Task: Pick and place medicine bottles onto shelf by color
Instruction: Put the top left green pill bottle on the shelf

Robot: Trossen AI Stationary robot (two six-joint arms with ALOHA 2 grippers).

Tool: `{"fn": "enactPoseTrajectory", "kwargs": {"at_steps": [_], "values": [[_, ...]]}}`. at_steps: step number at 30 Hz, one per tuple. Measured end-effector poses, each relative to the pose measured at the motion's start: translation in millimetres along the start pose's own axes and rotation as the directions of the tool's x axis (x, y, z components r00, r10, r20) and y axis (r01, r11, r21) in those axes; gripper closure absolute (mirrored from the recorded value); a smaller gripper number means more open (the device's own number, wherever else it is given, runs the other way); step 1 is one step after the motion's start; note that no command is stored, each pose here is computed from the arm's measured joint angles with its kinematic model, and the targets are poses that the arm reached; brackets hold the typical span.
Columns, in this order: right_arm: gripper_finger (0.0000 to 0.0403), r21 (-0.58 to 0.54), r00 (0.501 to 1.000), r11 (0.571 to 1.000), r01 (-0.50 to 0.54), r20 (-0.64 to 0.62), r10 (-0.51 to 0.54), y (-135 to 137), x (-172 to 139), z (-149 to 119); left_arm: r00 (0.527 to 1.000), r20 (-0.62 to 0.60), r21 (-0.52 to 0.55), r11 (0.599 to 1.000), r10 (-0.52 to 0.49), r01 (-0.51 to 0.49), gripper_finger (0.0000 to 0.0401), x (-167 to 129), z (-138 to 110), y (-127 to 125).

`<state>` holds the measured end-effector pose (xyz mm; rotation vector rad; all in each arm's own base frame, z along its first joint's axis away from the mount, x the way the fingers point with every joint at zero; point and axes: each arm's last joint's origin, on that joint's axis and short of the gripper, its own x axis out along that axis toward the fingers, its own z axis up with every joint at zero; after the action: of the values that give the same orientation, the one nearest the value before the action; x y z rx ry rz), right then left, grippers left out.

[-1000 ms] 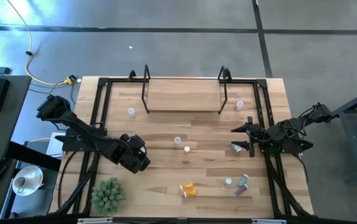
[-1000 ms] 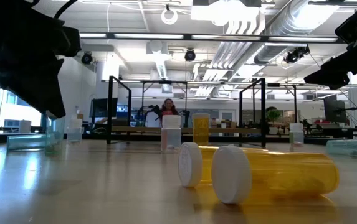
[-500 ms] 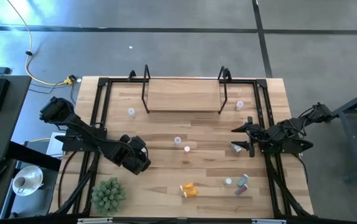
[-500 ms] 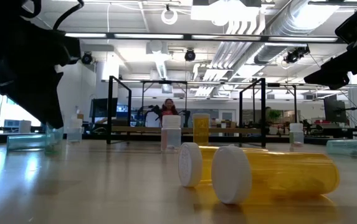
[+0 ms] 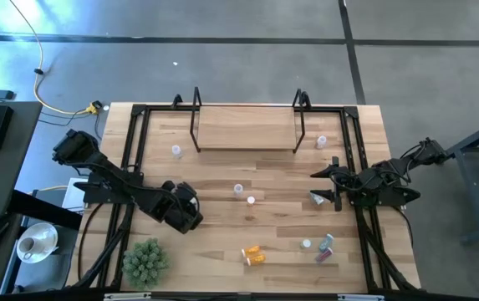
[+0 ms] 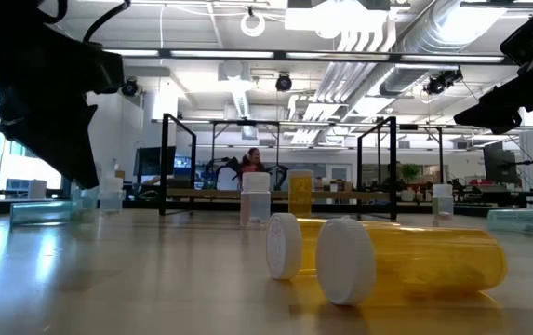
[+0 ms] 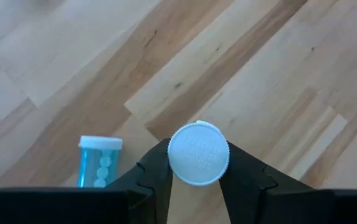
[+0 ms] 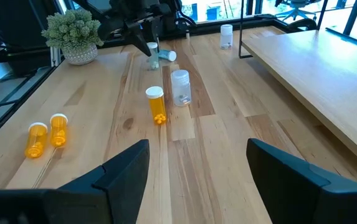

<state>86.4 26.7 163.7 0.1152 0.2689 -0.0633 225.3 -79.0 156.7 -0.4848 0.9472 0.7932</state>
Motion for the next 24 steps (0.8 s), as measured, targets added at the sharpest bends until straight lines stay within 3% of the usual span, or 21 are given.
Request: {"fn": "enactPoseTrajectory", "kwargs": {"at_steps": [6,13,18,24], "values": [[0.0143,0.0,1.0,1.0,0.0,0.0,0.0,0,0,0,0.999,0.045,0.051,0.999,-0.015,0.013,0.0295,-6,29,-9],[0.0143,0.0,1.0,1.0,0.0,0.0,0.0,0,0,0,0.99,0.141,0.142,0.99,-0.012,-0.008,0.0295,-17,95,-12],[0.0143,0.0,1.0,1.0,0.0,0.0,0.0,0,0,0,0.982,0.189,0.159,0.985,0.032,-0.063,0.0296,-17,142,4],[0.0143,0.0,1.0,1.0,0.0,0.0,0.0,0,0,0,0.979,0.193,0.092,0.992,0.07,-0.089,0.0296,-12,195,42]]}}
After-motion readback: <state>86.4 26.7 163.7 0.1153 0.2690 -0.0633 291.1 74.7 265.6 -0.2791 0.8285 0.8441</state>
